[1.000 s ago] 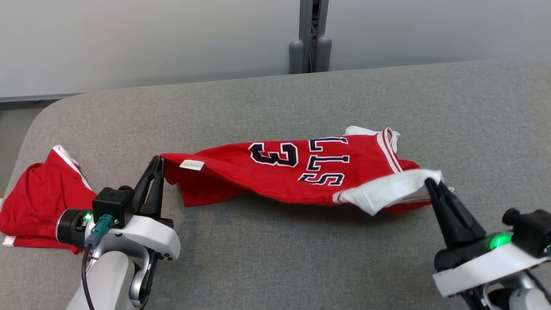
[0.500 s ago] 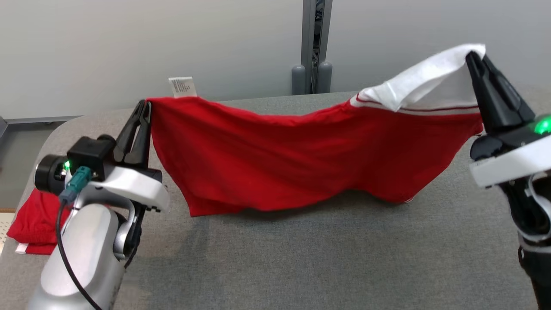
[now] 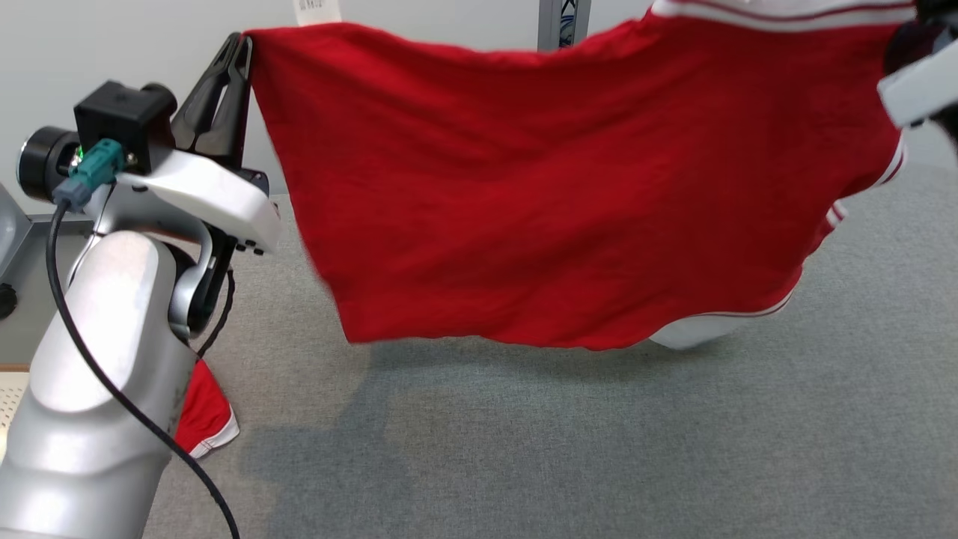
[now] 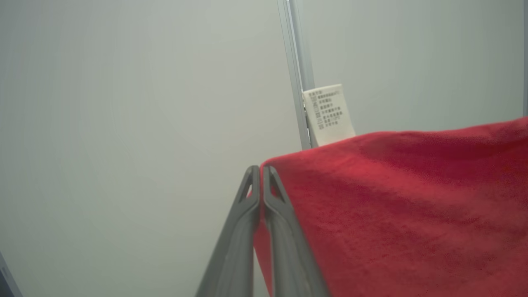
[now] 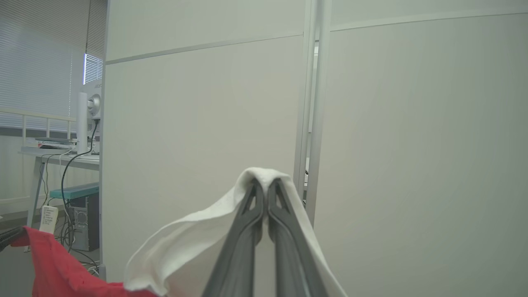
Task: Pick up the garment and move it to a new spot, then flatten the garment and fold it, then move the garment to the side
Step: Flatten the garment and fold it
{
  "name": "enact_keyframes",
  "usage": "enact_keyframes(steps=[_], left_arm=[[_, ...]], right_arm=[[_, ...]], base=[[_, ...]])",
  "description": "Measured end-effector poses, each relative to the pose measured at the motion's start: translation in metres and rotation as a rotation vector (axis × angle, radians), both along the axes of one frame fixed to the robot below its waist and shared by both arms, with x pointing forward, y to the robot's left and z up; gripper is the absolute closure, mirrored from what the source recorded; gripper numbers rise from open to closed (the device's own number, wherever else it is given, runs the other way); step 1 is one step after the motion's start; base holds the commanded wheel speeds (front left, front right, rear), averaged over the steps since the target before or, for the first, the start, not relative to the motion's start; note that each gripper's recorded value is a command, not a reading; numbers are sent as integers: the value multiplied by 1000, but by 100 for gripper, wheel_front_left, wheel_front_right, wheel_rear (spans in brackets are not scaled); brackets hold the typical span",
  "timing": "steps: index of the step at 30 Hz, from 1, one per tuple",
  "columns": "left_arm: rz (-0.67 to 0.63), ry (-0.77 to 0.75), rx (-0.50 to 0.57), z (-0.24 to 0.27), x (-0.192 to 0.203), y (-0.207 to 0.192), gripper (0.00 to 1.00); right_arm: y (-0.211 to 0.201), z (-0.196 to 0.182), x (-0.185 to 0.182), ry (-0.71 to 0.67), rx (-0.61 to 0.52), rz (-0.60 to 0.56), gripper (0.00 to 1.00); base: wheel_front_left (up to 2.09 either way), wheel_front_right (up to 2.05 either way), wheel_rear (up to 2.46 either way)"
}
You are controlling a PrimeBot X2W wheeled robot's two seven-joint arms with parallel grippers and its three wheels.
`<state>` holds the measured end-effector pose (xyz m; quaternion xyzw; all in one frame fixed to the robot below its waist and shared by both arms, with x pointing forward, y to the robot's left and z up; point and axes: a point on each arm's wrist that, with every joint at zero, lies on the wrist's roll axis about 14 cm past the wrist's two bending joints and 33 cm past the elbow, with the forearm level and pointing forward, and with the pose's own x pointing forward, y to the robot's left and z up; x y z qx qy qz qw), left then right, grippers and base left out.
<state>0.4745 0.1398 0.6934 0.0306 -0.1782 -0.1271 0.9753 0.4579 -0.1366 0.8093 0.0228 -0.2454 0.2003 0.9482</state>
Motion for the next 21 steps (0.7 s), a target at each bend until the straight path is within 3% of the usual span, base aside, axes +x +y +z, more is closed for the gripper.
enact_keyframes(steps=[14,21], left_arm=[[14,4,-14,9,9,4,100],[6,31,-31,-4,36,1,100]], right_arm=[[2,15,22,9,-24,-8,100],[7,5,58,58,-64,-9,100]], base=[[0,0,0],[0,0,0]])
